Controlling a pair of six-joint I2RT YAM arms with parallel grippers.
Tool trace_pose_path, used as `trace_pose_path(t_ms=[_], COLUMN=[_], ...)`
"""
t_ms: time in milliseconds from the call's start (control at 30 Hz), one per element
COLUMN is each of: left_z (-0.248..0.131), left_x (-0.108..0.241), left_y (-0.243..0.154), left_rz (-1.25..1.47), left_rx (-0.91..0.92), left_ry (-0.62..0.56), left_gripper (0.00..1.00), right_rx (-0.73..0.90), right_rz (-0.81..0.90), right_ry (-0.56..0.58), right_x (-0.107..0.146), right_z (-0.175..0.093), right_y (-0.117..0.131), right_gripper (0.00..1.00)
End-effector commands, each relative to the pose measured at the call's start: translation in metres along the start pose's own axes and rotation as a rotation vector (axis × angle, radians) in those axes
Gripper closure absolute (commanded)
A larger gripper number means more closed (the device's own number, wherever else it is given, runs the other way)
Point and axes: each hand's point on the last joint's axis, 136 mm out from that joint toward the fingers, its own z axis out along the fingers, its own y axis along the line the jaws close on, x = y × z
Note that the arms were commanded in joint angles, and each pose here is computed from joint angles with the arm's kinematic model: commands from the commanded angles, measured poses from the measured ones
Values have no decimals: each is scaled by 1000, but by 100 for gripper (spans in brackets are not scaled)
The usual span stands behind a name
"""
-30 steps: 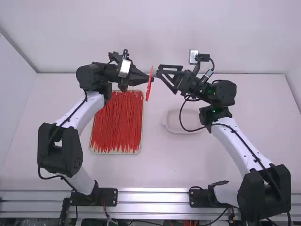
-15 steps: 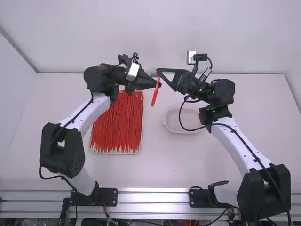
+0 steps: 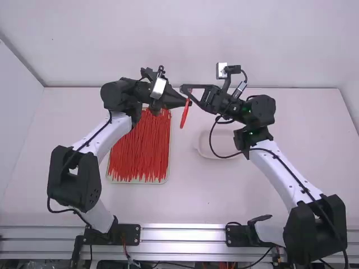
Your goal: Fasten the cable tie
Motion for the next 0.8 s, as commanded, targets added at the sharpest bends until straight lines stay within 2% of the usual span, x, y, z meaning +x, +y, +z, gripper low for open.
trace_pose_path(t_ms=[0,100,333,500,767], left_z=[2,0,0,2,16], left_x=[-1,-1,-1,0,13], left_y=[-3,-1,-2,-3,-15], left_rz=[6,6,-23,-123,-152], left_rx=[7,0,1,8,35], left_ry=[0,0,0,-1,-18], left_gripper=[98,98,98,98,98], right_rx=[-17,-16,-22,-11,22], right_rz=[-16,-10,-57,-186,-196], right_ry=[-2,3,19,-4,-81], right_x=[-6,-5,-1,-8,-27], right_z=[1,1,2,-2,-9], right_y=[8,8,9,7,3], right_gripper=[91,100,100,100,100])
